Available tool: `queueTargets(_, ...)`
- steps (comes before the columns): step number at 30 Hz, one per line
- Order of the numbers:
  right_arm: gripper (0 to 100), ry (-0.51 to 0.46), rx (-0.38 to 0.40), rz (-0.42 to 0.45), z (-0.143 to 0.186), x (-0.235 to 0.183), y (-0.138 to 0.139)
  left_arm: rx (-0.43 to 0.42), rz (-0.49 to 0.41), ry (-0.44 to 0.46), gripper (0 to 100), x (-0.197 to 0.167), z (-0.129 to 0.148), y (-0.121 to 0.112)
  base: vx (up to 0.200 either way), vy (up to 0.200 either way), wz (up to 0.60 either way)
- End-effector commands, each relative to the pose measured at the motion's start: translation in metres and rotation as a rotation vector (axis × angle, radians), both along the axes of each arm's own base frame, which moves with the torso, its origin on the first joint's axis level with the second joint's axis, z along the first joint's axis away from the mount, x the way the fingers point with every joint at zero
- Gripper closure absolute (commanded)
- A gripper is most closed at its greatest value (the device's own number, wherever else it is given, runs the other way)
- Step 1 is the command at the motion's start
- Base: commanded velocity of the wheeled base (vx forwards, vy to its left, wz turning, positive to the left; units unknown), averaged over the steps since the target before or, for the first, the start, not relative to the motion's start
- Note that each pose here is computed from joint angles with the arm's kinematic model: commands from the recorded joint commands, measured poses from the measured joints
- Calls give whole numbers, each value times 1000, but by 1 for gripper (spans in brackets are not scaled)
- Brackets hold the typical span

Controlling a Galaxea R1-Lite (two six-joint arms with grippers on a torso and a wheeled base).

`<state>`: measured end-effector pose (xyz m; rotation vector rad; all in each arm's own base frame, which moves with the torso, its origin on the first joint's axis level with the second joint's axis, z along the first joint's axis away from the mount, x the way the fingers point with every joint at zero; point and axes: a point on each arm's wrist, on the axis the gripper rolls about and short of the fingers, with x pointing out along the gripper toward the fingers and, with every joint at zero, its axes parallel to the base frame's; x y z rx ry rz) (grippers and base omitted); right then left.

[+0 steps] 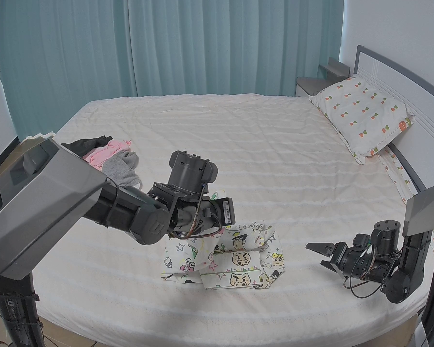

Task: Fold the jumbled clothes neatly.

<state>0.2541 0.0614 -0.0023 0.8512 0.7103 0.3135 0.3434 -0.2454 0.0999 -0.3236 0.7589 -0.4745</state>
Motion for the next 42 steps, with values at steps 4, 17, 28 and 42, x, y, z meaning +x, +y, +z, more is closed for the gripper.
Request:
queueTargets(4,0,-12,3,4,1,0,1,-66,-59,-23,100,2,19,-1,0,0,0)
queueTargets(17,0,-12,3,4,1,0,1,-120,-155,13,0,3,36,-9,0,0,0)
queueTargets(28,0,-10,2,4,1,0,1,-214,-38,-40,0,14,65,-14,0,0,0)
queueTargets(42,0,-16,2,17,1,0,5,-186,349,248,0,-17,43,110,0,0,0)
